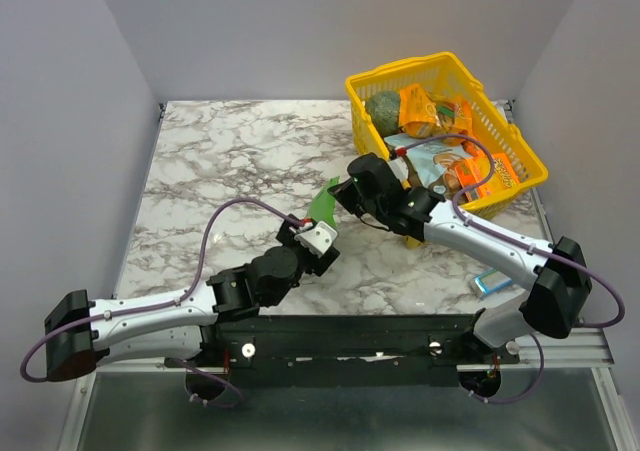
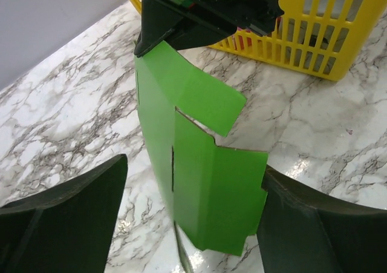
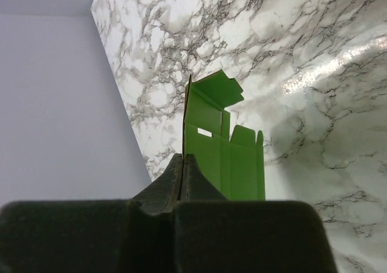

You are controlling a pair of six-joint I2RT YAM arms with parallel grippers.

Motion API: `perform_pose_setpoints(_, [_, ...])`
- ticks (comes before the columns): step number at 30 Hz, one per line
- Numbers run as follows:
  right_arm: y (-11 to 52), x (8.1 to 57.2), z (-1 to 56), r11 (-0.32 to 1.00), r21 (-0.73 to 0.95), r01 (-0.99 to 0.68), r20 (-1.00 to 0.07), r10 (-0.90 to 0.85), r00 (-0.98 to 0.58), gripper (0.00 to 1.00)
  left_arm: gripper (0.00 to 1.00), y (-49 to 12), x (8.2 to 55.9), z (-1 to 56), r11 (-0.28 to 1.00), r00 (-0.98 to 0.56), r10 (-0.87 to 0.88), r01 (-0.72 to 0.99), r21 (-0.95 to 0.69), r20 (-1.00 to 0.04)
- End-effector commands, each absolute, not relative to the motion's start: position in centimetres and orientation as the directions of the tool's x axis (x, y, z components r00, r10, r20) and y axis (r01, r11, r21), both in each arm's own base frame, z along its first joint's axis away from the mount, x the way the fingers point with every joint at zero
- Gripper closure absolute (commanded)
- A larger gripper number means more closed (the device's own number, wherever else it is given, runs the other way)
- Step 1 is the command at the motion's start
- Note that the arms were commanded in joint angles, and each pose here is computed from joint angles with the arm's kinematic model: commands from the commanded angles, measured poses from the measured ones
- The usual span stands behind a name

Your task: Fold the paper box

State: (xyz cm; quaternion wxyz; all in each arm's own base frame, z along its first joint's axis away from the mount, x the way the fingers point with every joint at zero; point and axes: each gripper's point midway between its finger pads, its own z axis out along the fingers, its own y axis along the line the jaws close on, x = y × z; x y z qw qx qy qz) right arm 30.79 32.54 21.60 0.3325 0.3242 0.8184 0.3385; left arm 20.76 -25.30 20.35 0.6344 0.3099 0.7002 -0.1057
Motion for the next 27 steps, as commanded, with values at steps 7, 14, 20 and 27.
perform_pose_setpoints(7, [32.6, 30.1, 22.7, 0.582, 0.779, 0.233, -0.36, 0.719, -0.594, 0.97, 0.55, -26.1, 21.4, 21.5, 0.789, 0.013, 0.238, 0.581, 0.201, -0.971])
perform_pose_setpoints(14, [32.9, 29.7, 24.7, 0.6, 0.791, 0.118, -0.413, 0.666, -0.622, 0.58, 0.82, -24.9, 21.4, 21.7, 0.787, 0.01, 0.09, 0.612, 0.077, -0.996])
perform_pose_setpoints(20, [33.5, 28.7, 25.3, 0.578, 0.812, 0.075, -0.394, 0.639, -0.661, 0.49, 0.84, -23.5, 21.1, 21.4, 0.759, -0.033, -0.036, 0.649, -0.049, -0.999])
perform_pose_setpoints(27, [34.9, 26.5, 24.8, 0.568, 0.822, 0.033, -0.351, 0.552, -0.757, 0.37, 0.87, -23.1, 21.0, 21.3, 0.656, -0.117, -0.182, 0.725, -0.209, -0.976])
